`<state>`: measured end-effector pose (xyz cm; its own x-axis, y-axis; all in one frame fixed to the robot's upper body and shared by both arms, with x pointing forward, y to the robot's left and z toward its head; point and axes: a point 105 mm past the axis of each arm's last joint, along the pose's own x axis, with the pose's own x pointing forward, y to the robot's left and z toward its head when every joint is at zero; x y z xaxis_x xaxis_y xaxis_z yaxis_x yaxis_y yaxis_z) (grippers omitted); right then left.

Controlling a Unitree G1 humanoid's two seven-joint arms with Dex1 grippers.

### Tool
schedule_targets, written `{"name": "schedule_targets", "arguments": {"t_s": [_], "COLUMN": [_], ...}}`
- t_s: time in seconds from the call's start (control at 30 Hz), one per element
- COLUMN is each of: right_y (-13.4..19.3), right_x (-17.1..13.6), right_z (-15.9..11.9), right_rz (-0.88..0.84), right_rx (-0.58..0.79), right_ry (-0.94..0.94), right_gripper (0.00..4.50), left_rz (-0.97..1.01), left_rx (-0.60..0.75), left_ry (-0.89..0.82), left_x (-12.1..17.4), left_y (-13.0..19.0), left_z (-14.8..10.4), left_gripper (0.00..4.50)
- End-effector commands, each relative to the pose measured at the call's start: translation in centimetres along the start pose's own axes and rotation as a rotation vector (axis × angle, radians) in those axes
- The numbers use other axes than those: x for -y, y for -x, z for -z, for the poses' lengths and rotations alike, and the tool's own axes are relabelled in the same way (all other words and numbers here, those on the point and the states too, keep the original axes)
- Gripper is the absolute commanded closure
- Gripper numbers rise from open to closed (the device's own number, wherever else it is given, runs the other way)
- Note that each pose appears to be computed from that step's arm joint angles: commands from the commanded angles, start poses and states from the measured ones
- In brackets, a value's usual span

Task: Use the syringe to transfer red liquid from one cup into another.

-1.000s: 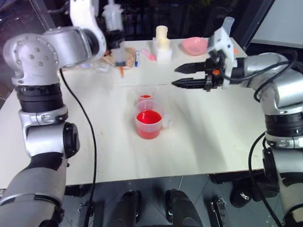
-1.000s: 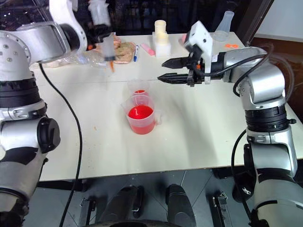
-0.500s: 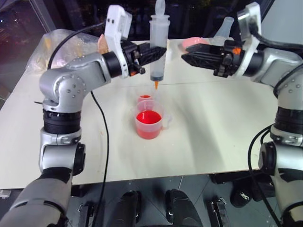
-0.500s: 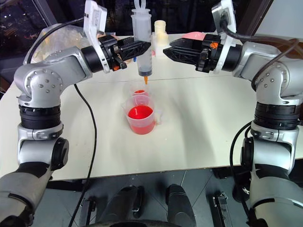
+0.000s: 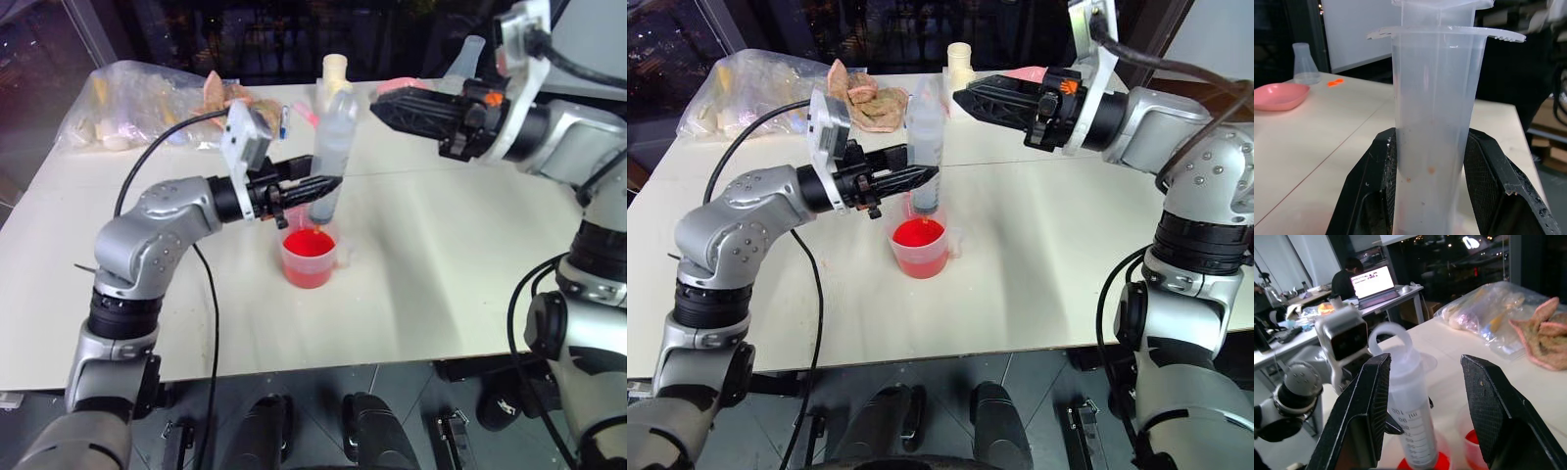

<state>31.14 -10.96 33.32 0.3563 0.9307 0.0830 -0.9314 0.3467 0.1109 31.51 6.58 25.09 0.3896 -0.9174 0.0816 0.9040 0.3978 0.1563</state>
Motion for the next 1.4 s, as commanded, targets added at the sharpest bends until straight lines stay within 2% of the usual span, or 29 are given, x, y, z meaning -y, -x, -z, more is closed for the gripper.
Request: {"name": "schedule_targets", "arguments": {"t_s": [0.03,0.37,0.87,1.4], "right_y": [0.3,-0.5,-2.1,-3.6], "right_x": [-1.2,-2.5,-3.9,-3.7], "right_z": [-0.1,2.0,2.9,3.8], "right_rz": [-0.026,-0.078,-0.14,-0.119], "right_rx": [0.004,-0.063,-0.051,-0.038], "right_ry": [0.046,0.019,-0.025,-0.072], "right_gripper": [2.14,2.14,2.14,2.14], "left_rz": [0.009,-0.022,-0.027,-0.026], "left_rx": [0.01,0.017,-0.003,0.001], "left_ry": [-0.07,-0.054,-0.031,-0.03], "left_x": [0.8,0.4,0.7,1.0], "left_y": [0.0,0.0,0.0,-0.2], "left_z": [0.0,0.8,1.8,1.9], "left_gripper": [3.08,3.08,3.08,3.08]}}
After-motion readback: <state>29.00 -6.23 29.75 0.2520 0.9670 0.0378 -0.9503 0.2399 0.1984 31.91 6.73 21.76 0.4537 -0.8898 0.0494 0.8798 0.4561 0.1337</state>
